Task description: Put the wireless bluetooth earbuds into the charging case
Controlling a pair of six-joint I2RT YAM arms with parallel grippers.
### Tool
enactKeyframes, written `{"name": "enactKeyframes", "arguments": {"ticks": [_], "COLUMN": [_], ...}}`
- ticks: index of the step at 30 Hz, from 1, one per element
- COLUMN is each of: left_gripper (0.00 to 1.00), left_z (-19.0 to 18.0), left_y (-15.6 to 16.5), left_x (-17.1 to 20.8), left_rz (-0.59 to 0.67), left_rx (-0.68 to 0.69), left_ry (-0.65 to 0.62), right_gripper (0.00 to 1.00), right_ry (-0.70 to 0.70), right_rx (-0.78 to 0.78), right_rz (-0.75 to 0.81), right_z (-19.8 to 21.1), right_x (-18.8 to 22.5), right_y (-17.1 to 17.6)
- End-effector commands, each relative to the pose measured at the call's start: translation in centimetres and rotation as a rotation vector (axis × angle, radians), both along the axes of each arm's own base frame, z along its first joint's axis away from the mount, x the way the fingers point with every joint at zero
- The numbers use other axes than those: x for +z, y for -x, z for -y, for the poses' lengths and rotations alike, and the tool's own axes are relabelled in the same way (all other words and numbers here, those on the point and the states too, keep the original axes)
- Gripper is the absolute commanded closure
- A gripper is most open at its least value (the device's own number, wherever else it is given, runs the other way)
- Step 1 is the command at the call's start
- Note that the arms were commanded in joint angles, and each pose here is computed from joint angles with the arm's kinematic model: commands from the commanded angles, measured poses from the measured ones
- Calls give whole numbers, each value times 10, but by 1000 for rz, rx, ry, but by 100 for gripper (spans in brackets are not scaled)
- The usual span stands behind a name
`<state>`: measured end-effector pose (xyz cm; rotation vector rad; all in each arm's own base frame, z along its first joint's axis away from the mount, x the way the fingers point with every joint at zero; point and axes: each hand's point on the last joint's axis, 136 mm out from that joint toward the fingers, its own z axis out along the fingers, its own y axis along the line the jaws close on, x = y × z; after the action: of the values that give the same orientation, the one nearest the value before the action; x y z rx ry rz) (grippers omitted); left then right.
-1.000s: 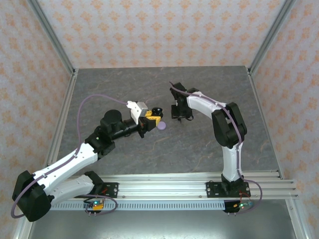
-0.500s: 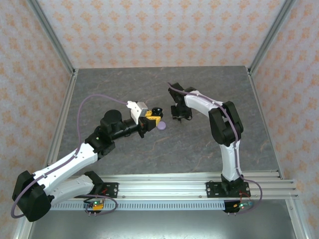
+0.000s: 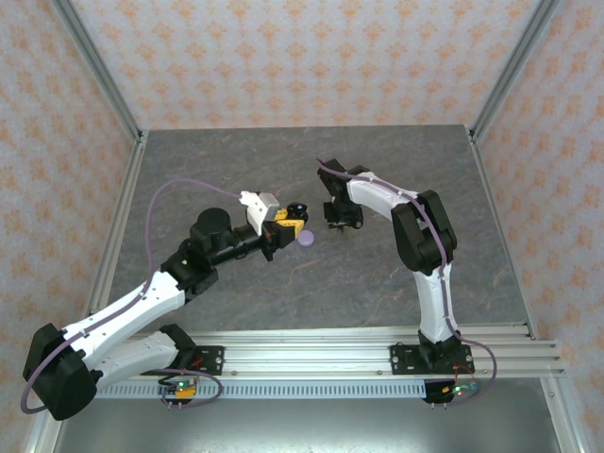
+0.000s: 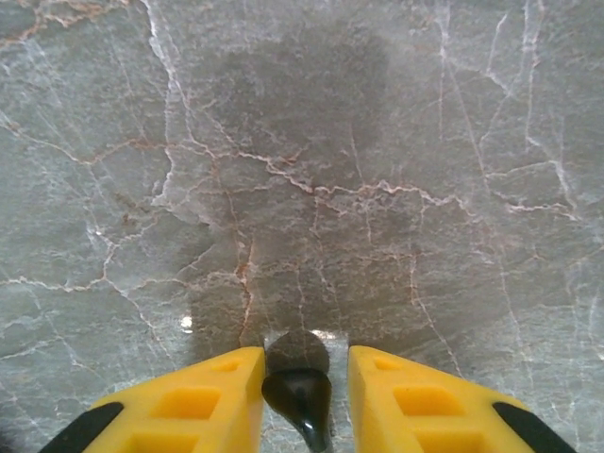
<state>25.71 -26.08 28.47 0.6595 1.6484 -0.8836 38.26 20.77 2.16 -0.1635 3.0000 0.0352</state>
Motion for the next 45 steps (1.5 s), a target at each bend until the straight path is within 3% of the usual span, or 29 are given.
{"name": "enactKeyframes", "arguments": {"ticks": [1,16,26,45], "left_gripper": [82,82,81,81], "left_z": [-2,-2,-2,27], "left_y": [4,-11,-41,-57], "left_x": [7,-5,-40,-59], "left_rz": [19,-39,-131,-83], "left_rx": [2,62,175,94], "left_ry": [14,11,-19,86], "right_gripper": [71,80,81,81], "right_ry": [58,12,-258,-697], "right_rx": [8,-31,-108,13], "right_rz": [-21,81,153,437], "right_z": [6,7,2,-20], "right_x": [-6,17,53,194], "right_y": [3,-4,-1,31]}}
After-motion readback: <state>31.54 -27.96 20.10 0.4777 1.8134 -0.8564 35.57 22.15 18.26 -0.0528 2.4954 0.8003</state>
